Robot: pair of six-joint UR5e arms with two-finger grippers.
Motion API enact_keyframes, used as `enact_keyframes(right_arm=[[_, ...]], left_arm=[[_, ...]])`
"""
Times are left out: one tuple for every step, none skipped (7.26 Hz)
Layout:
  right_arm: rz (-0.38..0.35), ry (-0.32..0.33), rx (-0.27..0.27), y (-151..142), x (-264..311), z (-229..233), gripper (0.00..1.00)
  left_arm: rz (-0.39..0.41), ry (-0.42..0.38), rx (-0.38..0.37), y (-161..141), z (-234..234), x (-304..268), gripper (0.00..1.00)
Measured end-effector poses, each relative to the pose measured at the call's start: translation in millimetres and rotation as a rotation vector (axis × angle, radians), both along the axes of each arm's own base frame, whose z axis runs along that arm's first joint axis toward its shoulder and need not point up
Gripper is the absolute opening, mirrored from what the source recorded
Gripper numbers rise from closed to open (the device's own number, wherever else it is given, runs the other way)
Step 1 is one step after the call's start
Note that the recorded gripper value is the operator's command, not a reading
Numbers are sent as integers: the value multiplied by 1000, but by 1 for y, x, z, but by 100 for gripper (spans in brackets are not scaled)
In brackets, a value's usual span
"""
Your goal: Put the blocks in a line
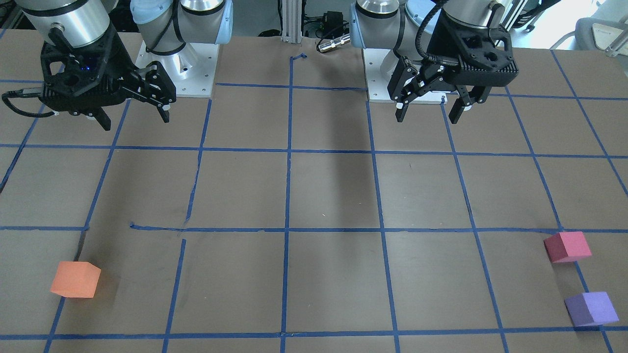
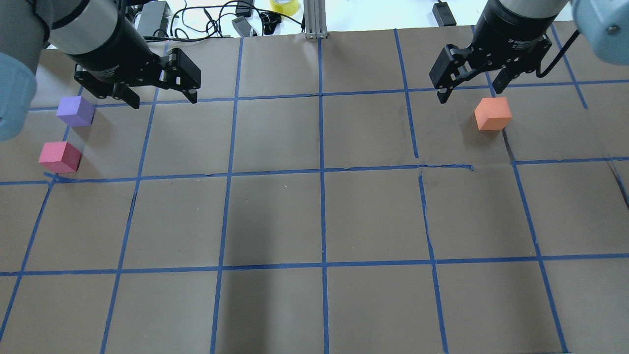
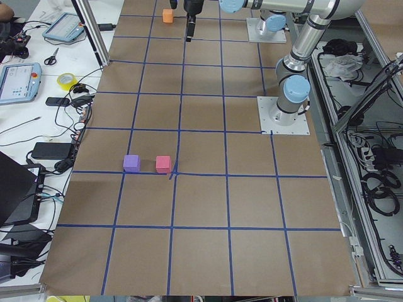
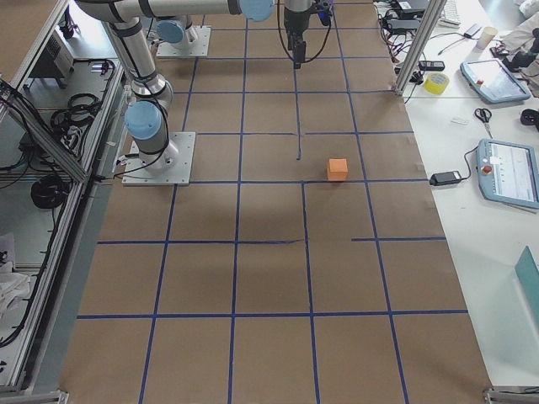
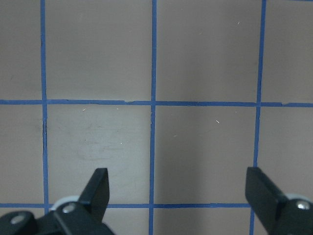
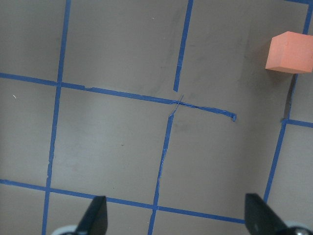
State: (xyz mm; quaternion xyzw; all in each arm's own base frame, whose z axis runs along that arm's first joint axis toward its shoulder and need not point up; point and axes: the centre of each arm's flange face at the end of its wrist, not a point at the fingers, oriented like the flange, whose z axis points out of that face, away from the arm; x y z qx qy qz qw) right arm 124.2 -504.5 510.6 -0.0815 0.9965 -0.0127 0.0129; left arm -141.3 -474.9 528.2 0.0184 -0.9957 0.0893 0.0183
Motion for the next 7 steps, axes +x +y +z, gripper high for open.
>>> enact_keyframes(right_arm=[[-12, -1, -3, -1, -3, 0, 100], [-23, 1, -7, -2, -7, 2, 100], [-32, -1, -8, -2, -11, 3, 100], [-39, -5, -13, -4, -14, 3, 100], [-50, -4, -22, -7, -21, 4, 100], [-60, -4, -25, -9, -27, 4, 100], [-67, 0, -23, -9, -32, 3, 100]], left_arm=[[0, -1, 0, 0, 0, 0, 100], [-1, -1, 1, 0, 0, 0, 100], [-1, 0, 1, 0, 0, 0, 100], [0, 1, 0, 0, 0, 0, 100], [0, 1, 1, 0, 0, 0, 100], [1, 0, 1, 0, 0, 0, 100], [1, 0, 0, 0, 0, 1, 100]])
